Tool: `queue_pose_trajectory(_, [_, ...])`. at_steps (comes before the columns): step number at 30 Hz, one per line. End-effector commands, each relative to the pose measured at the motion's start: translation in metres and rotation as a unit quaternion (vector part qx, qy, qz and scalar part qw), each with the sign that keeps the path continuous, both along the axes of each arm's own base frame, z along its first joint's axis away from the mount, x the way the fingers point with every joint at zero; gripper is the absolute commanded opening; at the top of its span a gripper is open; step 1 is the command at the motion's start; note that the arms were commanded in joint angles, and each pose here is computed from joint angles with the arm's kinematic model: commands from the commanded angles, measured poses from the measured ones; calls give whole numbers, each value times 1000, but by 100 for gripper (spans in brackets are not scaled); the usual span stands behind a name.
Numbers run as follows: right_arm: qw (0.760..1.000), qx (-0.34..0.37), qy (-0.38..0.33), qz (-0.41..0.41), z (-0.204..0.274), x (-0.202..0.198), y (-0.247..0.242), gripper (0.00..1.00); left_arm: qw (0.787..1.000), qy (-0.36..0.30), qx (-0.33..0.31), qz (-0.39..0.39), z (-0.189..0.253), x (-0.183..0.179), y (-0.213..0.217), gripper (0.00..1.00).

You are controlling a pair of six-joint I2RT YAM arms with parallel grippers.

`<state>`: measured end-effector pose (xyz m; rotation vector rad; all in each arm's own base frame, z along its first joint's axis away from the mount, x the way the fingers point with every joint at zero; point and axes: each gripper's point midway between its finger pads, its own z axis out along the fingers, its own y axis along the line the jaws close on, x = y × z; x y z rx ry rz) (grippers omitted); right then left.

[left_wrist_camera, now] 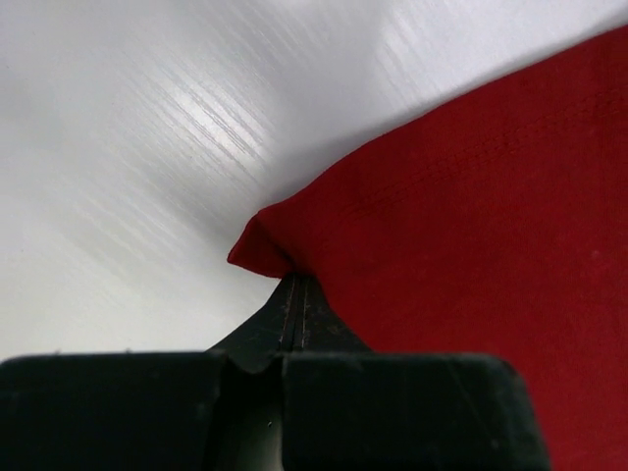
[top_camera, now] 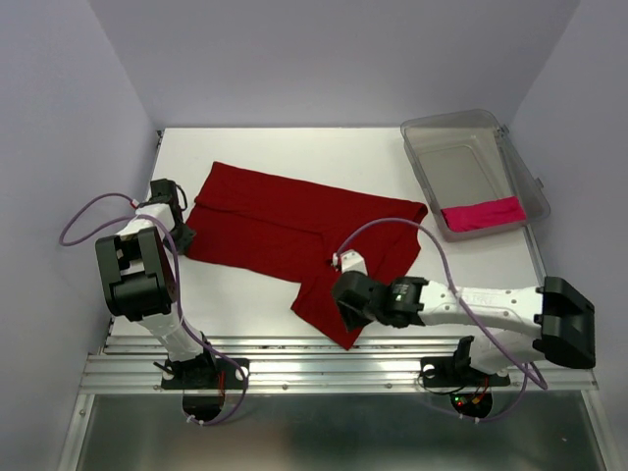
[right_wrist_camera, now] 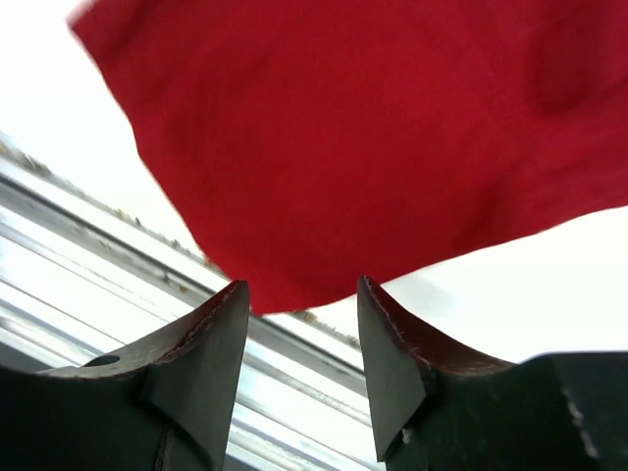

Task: Roll the t-shirts
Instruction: Fold the T-shirt at the center of the board.

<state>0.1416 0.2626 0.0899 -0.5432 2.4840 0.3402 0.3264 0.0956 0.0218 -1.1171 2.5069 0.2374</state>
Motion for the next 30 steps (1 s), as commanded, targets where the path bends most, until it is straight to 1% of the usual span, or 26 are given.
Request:
queue_pose_trajectory(1, [999, -39, -25, 0, -16, -16, 8, 54, 999, -35, 13, -3, 34, 8, -1, 0])
queue_pose_trajectory(3, [998, -49, -32, 18, -19, -25, 15, 56, 999, -37, 13, -5, 36, 9, -1, 0])
queue_pose_trajectory(6, [996, -75, -32, 33, -32, -34, 20, 57, 999, -40, 11, -9, 37, 9, -3, 0])
queue_pose_trajectory(9, [995, -96, -27, 29, -48, -37, 19, 56, 999, -43, 11, -11, 38, 10, -3, 0])
queue_pose_trajectory(11, [995, -99, -23, 20, -53, -37, 20, 53, 999, -44, 11, -12, 39, 11, -4, 0])
queue_pose_trajectory(12, [994, -103, -24, 15, -55, -36, 19, 49, 999, -44, 11, -14, 38, 11, -4, 0])
queue_pose_trajectory(15, [994, -109, -26, 10, -60, -34, 18, 42, 999, -46, 10, -17, 40, 12, -5, 0])
queue_pose_trajectory(16, [994, -109, -27, 7, -62, -34, 19, 37, 999, -48, 10, -18, 41, 13, -5, 0])
queue_pose_trajectory(18, [993, -114, -30, 5, -65, -33, 17, 31, 999, -48, 9, -19, 41, 13, -6, 0])
queue_pose_trajectory(19, [993, -117, -32, 4, -66, -32, 16, 23, 999, -49, 9, -20, 41, 13, -6, 0])
queue_pose_trajectory(21, [992, -117, -38, 1, -65, -30, 15, 15, 998, -50, 9, -21, 42, 13, -7, 0])
queue_pose_trajectory(22, [993, -111, -44, -1, -60, -28, 16, 6, 998, -51, 9, -23, 42, 14, -8, 0])
queue_pose_trajectory(23, [993, -106, -45, -1, -58, -28, 16, 1, 998, -51, 9, -23, 42, 14, -8, 0])
queue_pose_trajectory(30, [995, -51, -86, -16, -15, -16, 21, 1, 998, -55, 4, -30, 44, 17, -13, 0])
